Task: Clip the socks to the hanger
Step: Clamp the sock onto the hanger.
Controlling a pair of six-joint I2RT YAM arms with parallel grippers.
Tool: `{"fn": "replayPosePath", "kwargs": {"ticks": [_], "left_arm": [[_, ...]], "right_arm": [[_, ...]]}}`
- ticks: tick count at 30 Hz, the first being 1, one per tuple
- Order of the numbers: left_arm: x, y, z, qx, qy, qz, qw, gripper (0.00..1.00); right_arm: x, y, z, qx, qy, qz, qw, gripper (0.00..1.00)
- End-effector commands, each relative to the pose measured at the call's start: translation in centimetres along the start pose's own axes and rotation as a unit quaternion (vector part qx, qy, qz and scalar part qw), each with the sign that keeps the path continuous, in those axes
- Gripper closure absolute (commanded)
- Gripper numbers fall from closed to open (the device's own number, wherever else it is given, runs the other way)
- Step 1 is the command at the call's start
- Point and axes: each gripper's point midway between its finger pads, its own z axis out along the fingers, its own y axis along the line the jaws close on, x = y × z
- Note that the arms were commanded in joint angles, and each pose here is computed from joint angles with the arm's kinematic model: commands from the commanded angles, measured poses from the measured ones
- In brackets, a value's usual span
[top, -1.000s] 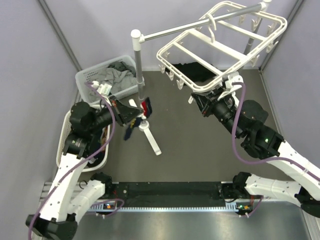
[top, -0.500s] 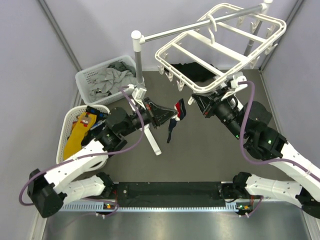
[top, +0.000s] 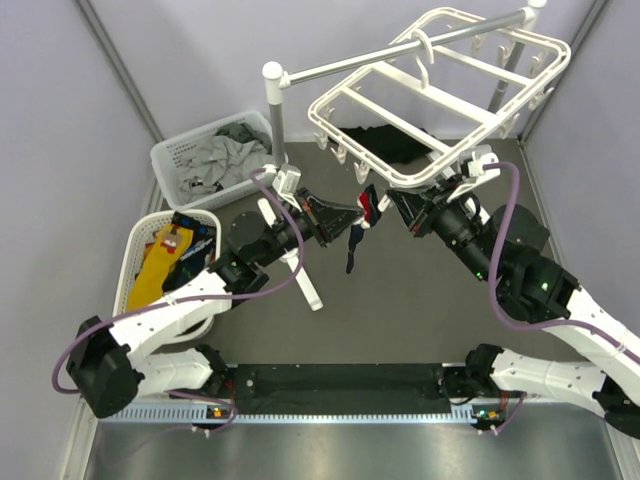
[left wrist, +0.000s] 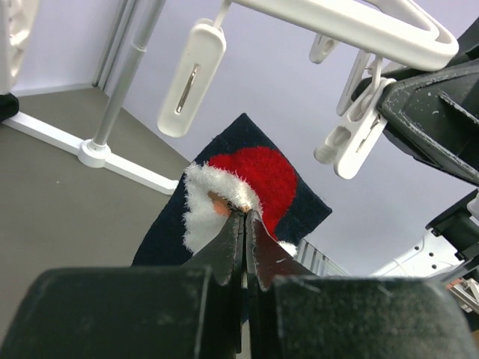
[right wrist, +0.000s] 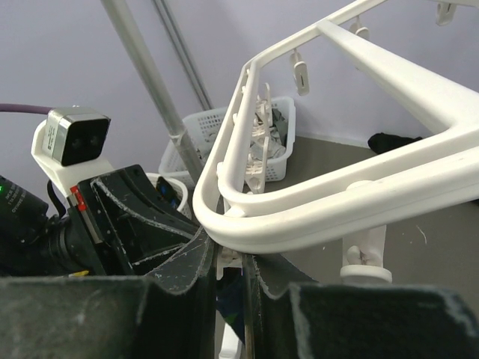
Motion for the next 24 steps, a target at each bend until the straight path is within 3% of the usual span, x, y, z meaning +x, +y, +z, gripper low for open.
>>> {"fn": "replayPosePath", "kwargs": {"ticks": [1, 24], "left_arm": [[-3.3, -2.0, 0.9, 0.033, -0.056, 0.019, 0.998, 1.00], [-4.3, -5.0, 1.0, 0.087, -0.066, 0.021, 0.994, 1.00]], "right_arm": [[0.6, 0.3, -0.5, -0.007, 0.017, 0.002, 1.000, 0.97], [1.5, -0.3, 0.2, 0.009, 0.023, -0.006, 1.000, 0.97]]}}
